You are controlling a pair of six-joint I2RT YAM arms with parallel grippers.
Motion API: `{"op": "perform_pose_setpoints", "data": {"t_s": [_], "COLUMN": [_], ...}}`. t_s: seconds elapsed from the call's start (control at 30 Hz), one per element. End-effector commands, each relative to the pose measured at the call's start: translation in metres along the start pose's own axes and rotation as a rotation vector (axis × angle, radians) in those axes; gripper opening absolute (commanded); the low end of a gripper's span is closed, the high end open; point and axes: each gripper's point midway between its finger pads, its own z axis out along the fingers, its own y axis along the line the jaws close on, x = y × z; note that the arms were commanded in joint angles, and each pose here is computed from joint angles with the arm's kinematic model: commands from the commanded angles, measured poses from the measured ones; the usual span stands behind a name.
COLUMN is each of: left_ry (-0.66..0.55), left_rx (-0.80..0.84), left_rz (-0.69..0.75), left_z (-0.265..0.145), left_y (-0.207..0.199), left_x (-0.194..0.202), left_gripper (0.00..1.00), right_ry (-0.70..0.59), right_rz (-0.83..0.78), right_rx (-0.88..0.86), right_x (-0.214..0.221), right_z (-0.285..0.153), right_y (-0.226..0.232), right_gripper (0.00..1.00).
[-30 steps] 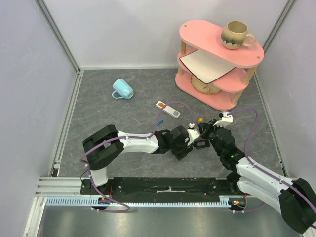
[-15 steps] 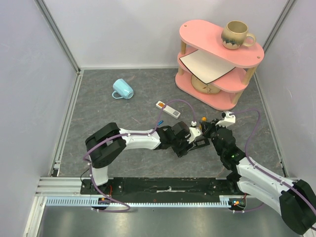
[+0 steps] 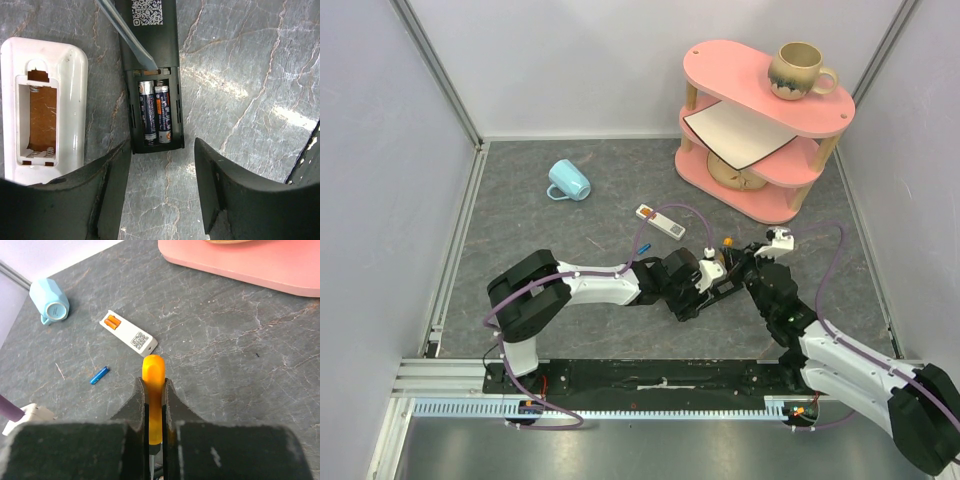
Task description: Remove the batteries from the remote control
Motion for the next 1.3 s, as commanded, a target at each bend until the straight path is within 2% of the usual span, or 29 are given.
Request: {"op": "perform_pose_setpoints", "data": {"t_s": [0.0, 0.37, 0.57, 0.77, 0.97, 1.13, 1.2, 1.27], "left_ry": [0.066, 0.056, 0.058, 0.054, -0.004, -0.016, -0.018, -0.026], "left_rx": [0.021, 0.003, -0.021, -0.102, -0.134, -0.166, -0.177, -0.178], "left_rz": [-0.017, -0.012, -0.013, -0.073, -0.141, -0.151, -0.152, -0.157], "left_z": [0.011, 0.014, 0.015, 0.011, -0.004, -0.012, -0.014, -0.016], "left_y": [-0.009, -0.006, -0.001, 0.021, 0.041, 0.047, 0.049, 0.049], "left_x": [0.018, 0.012, 0.012, 0.014, 0.009, 0.011, 0.012, 0.011], "left_gripper": [0.61, 0.54, 0.43, 0.32, 0.29, 0.25, 0.26, 0.31], "right_ry": [0.049, -0.037, -0.056, -0.063, -0.085, -0.112, -0.139, -0.174], "right_rz": [-0.025, -0.023, -0.002, 0.019, 0.053, 0.092, 0.118, 0.143], "right_rx": [-0.046, -0.023, -0.017, 0.092, 0.108, 0.051, 0.016, -0.008], "right_x": [0.028, 0.030, 0.030, 0.027, 0.024, 0.016, 0.010, 0.001], "right_z": [-0.010, -0.024, -0.028, -0.029, -0.032, -0.032, -0.032, -0.031], "right_y": [0.005, -0.005, -0.007, -0.025, -0.029, -0.017, -0.010, -0.003], "right_gripper": [0.00, 0.00, 0.00, 0.00, 0.00, 0.00, 0.00, 0.00]}}
